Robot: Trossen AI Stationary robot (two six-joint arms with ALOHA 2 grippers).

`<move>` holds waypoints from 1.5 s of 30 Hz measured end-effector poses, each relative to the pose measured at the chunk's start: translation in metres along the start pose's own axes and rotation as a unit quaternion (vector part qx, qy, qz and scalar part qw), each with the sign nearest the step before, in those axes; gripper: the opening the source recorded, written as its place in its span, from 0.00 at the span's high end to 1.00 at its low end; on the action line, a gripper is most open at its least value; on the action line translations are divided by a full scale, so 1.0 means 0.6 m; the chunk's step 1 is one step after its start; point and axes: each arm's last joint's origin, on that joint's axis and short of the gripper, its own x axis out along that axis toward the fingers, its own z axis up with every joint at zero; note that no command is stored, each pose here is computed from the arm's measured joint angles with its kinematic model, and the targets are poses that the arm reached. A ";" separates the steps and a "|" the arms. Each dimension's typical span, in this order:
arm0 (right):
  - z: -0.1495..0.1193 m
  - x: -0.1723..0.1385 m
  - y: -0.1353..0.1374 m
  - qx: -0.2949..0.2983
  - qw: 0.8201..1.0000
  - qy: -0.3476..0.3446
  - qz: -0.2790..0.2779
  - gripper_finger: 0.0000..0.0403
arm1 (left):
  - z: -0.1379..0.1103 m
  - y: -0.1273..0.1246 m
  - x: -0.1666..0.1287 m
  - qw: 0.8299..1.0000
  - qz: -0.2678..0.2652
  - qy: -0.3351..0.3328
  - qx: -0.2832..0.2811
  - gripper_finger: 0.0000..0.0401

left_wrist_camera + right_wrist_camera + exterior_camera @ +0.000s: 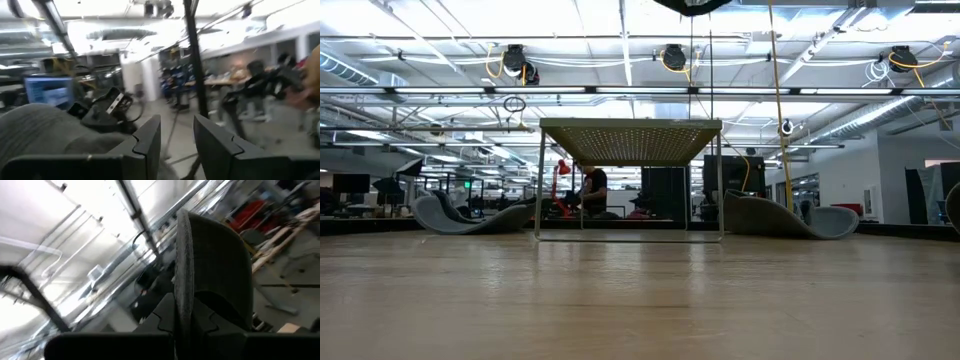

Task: Pick & Place hat
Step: Put the left black cap on the shelf

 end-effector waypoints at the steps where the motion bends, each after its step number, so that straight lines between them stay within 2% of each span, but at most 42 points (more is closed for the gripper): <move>1: 0.001 0.000 -0.001 0.005 1.000 -0.010 -0.007 0.99 | 0.001 -0.002 -0.003 1.000 0.014 0.010 0.009 0.70; 8: 0.004 0.003 -0.008 0.020 0.997 -0.058 -0.051 0.98 | 0.018 -0.033 -0.031 0.989 0.098 0.078 0.074 0.62; 17: -0.009 0.022 -0.032 0.065 0.990 -0.080 -0.095 0.98 | 0.038 -0.085 -0.042 0.956 0.169 0.152 0.187 0.43; 23: -0.012 0.031 -0.043 0.082 0.984 -0.108 -0.118 0.98 | 0.027 -0.115 -0.032 0.913 0.223 0.246 0.238 0.36; 29: -0.010 0.033 -0.050 0.084 0.980 -0.126 -0.132 0.98 | 0.017 -0.140 -0.008 0.867 0.259 0.307 0.295 0.34; 34: -0.008 0.032 -0.050 0.083 0.976 -0.144 -0.142 0.98 | 0.001 -0.158 0.017 0.815 0.278 0.367 0.353 0.34; 38: -0.009 0.033 -0.050 0.084 0.976 -0.143 -0.141 0.98 | -0.014 -0.159 0.039 0.774 0.315 0.401 0.376 0.33; 45: -0.012 0.038 -0.055 0.095 0.975 -0.141 -0.140 0.98 | -0.053 -0.150 0.079 0.754 0.323 0.424 0.384 0.30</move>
